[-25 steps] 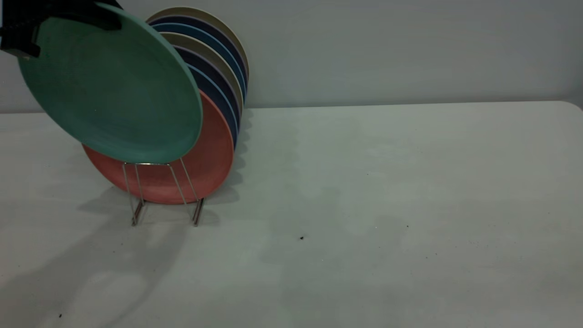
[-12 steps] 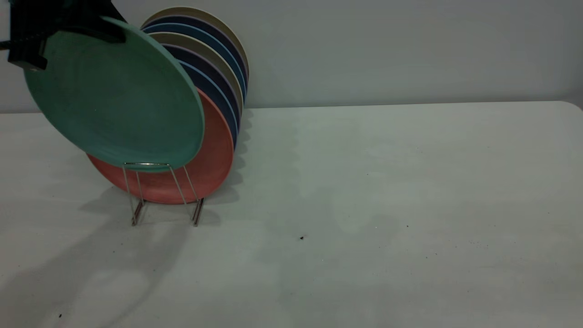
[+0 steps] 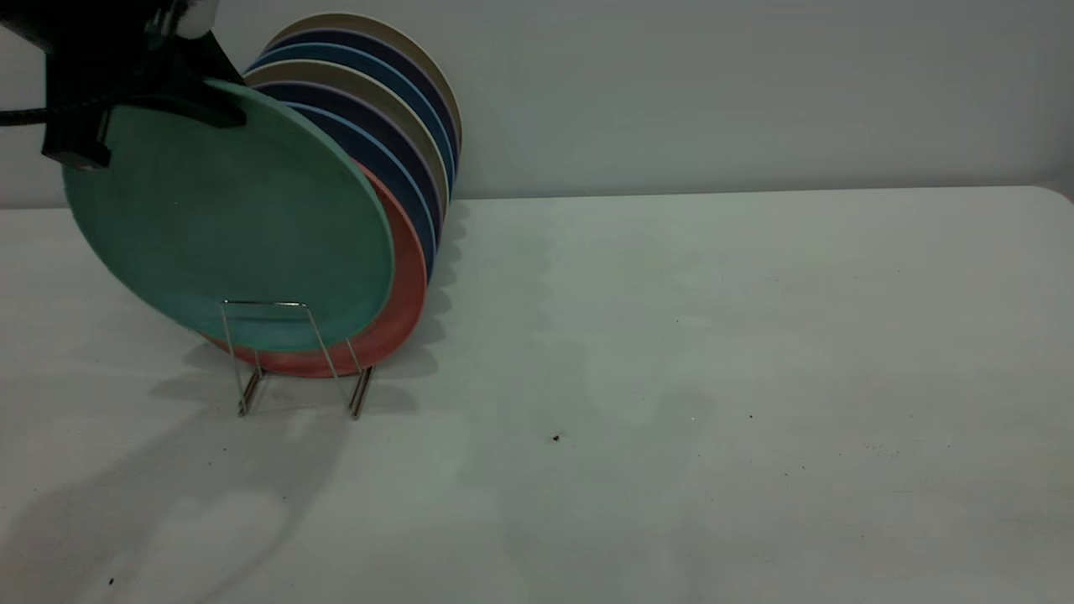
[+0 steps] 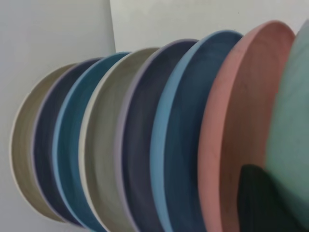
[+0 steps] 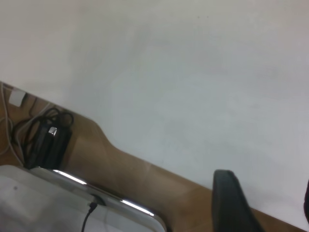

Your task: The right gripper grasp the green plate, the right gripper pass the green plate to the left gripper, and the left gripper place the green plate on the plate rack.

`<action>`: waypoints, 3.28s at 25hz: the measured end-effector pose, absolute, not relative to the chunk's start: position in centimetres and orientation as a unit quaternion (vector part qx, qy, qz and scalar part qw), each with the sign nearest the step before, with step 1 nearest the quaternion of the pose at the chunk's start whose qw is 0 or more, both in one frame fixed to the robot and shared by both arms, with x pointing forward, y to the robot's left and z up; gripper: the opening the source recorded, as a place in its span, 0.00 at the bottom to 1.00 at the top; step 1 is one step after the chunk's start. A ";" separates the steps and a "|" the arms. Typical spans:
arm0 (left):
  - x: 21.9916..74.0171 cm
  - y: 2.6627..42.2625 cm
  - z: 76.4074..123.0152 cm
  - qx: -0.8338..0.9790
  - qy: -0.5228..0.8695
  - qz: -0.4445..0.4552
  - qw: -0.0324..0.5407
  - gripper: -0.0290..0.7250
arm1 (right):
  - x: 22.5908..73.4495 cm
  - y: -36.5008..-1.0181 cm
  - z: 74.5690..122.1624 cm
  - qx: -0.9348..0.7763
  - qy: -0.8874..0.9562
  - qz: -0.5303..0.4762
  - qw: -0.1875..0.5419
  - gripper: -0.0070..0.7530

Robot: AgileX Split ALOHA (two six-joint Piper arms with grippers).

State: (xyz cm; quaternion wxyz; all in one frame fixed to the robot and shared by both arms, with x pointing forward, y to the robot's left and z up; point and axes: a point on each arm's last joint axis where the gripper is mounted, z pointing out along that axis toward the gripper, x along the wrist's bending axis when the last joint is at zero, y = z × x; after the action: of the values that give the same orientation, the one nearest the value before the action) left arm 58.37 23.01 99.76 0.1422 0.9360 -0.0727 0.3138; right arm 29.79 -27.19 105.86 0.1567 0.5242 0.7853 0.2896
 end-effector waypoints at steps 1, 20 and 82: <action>58.4 23.0 99.8 0.936 -0.067 0.313 0.144 0.29 | 29.8 -27.2 105.8 0.524 0.786 0.289 0.157 0.52; 53.4 23.1 108.2 0.899 0.136 0.320 0.264 0.51 | 29.4 -27.5 103.5 0.541 0.789 0.255 0.141 0.52; 22.8 29.8 103.3 0.637 0.647 0.289 0.302 0.56 | 23.1 -29.7 103.9 0.555 0.677 0.360 0.324 0.56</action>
State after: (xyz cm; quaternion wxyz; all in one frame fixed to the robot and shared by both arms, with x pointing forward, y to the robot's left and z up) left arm 22.81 29.85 103.34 0.3016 0.6373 0.6474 0.2894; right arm 23.07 -29.70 103.86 0.3240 0.5550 0.6766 0.3595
